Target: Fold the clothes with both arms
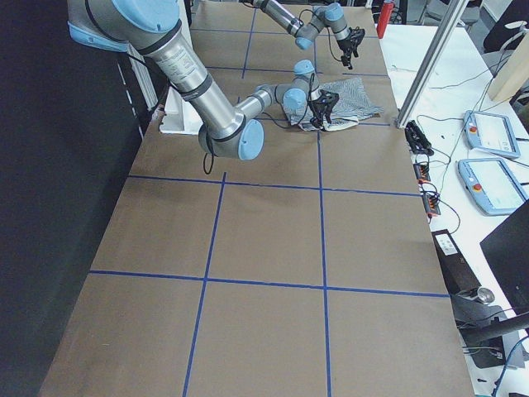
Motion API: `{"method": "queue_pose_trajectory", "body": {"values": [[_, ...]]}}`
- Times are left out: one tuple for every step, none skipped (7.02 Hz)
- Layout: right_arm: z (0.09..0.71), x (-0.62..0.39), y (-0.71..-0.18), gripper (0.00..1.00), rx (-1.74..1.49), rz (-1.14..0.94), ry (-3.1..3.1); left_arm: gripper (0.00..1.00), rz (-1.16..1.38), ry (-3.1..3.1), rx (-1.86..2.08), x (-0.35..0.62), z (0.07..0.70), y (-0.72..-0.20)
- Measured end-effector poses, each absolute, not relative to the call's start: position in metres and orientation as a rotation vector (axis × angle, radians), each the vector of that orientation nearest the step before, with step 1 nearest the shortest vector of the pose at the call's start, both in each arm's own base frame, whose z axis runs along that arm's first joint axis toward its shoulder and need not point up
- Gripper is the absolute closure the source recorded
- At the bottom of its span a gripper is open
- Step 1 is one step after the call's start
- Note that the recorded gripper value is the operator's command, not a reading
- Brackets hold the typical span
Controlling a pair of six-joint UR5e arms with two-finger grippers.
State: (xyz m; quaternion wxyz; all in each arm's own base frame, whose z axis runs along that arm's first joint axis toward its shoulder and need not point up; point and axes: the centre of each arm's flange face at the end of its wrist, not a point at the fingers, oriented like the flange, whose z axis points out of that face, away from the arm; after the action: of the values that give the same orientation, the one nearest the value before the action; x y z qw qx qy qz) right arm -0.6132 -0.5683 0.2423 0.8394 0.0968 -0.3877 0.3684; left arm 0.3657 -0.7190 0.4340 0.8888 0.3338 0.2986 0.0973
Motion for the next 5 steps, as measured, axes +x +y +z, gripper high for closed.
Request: {"method": "queue_pose_trajectory", "body": {"values": [[0.2418,-0.6139,-0.5681,1.00,0.202,0.784,-0.821,0.00,0.202,0.621,0.694,0.3656,0.4340,-0.7189],[0.2417,-0.6143,-0.5679,1.00,0.200,0.789,-0.822,0.00,0.202,0.621,0.694,0.3655,0.4341,-0.7187],[0.2418,-0.6144,-0.5678,1.00,0.199,0.789,-0.821,0.00,0.202,0.621,0.694,0.3657,0.4345,-0.7181],[0.2406,-0.6140,-0.5674,1.00,0.199,0.788,-0.823,0.00,0.201,0.623,0.695,0.3649,0.4349,-0.7164],[0.2375,-0.6116,-0.5660,1.00,0.199,0.783,-0.831,0.00,0.199,0.628,0.699,0.3641,0.4334,-0.7134]]}}
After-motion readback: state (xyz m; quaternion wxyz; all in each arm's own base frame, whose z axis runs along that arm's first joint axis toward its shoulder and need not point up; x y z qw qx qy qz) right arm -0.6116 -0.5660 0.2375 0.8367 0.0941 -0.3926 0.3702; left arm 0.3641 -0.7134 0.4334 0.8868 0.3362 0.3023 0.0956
